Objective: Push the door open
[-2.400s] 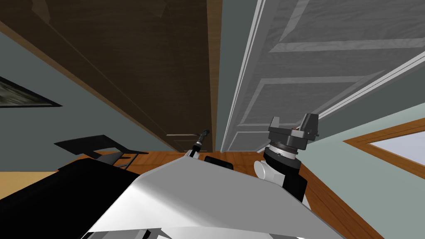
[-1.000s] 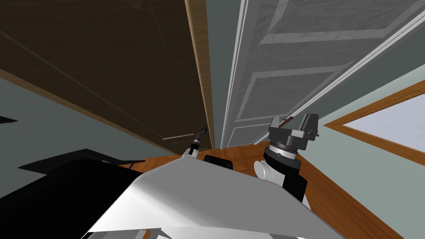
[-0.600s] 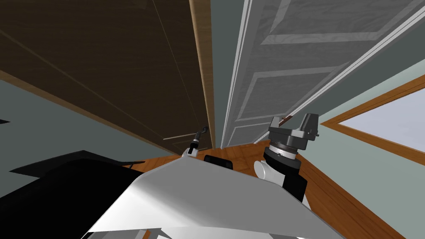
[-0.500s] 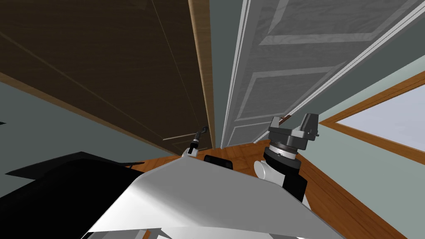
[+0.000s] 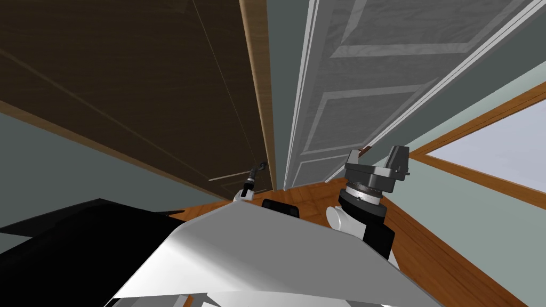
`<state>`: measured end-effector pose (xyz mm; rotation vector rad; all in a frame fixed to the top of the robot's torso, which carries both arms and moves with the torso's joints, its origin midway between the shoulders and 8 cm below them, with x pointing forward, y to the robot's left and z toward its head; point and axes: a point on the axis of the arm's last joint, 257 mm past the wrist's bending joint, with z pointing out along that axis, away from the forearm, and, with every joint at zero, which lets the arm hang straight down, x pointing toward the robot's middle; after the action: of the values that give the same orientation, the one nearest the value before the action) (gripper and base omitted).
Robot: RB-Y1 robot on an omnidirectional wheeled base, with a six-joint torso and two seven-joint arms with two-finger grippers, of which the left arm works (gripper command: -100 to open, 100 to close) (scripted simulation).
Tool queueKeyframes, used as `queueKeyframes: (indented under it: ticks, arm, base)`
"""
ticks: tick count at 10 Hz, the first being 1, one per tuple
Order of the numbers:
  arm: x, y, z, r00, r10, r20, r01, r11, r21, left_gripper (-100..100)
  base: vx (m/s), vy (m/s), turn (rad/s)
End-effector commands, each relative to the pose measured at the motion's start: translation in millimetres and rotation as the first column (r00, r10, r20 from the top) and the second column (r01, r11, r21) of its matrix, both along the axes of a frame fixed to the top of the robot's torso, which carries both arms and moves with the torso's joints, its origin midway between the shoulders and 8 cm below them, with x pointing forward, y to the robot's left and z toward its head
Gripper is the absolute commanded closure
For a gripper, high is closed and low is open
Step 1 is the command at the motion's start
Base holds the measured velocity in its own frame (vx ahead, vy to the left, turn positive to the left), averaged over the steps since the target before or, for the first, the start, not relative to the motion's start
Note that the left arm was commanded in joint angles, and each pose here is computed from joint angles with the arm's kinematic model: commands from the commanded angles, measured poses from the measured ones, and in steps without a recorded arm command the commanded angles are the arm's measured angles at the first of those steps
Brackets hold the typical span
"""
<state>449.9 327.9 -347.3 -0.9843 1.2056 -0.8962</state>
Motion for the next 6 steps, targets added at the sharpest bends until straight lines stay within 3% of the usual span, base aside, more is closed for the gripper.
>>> queueKeyframes:
  ticks: [1, 6]
  arm:
    - [1.2, 20.4, 3.5, 0.9996, 0.024, 0.014, -0.025, 0.9996, 0.012, 100]
    - [3.1, 41.6, 8.5, 0.9964, 0.078, 0.033, -0.079, 0.9968, 0.014, 100]
  base:
    - [-0.010, 0.010, -0.017]
    - [-0.016, 0.030, -0.022]
